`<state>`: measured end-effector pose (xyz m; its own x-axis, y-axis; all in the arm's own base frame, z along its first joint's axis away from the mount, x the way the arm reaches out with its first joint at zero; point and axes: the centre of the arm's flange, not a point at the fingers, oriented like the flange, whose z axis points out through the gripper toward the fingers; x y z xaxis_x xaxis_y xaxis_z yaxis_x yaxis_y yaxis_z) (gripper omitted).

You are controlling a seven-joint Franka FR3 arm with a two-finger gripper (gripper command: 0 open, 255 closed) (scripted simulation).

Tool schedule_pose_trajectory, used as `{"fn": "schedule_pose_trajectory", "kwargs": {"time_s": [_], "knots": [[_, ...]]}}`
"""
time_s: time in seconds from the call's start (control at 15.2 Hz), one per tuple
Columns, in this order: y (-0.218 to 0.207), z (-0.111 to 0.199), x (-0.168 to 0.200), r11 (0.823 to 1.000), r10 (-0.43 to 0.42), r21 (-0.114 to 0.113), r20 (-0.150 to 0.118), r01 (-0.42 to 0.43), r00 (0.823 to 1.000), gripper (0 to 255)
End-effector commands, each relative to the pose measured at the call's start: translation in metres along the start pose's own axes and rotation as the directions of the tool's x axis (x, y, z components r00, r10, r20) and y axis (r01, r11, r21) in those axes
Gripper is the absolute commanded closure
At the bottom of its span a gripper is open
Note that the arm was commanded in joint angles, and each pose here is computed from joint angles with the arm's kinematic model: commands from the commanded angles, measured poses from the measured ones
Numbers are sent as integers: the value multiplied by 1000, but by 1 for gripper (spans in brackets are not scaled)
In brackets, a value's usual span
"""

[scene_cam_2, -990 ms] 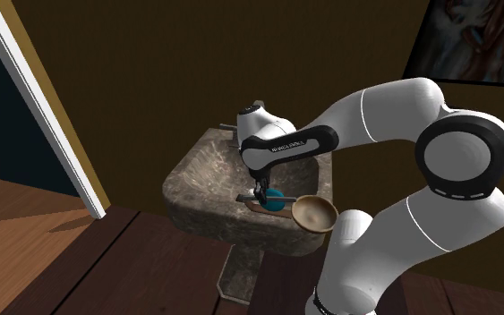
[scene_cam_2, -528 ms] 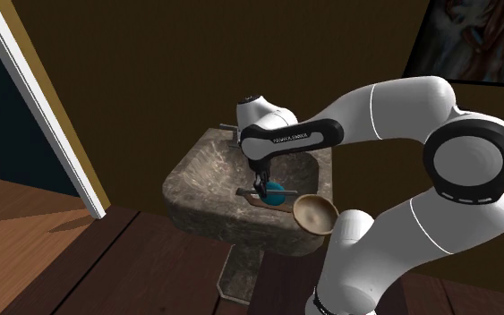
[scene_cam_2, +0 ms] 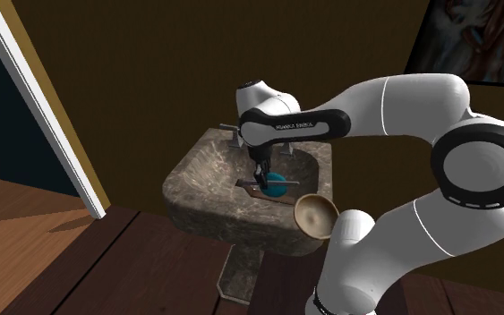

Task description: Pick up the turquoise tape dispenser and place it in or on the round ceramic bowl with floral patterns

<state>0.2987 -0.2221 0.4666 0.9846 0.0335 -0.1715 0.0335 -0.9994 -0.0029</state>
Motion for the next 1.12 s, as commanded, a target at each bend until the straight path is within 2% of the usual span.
{"fn": "schedule_pose_trajectory", "kwargs": {"time_s": [0.0,0.53,1.06], "knots": [[0,-10,-2,1000,0,0,1,0,1000,255],[0,-48,-8,1000,0,0,1,0,1000,255],[-4,-41,-114,1000,0,0,1,0,1000,255]]}}
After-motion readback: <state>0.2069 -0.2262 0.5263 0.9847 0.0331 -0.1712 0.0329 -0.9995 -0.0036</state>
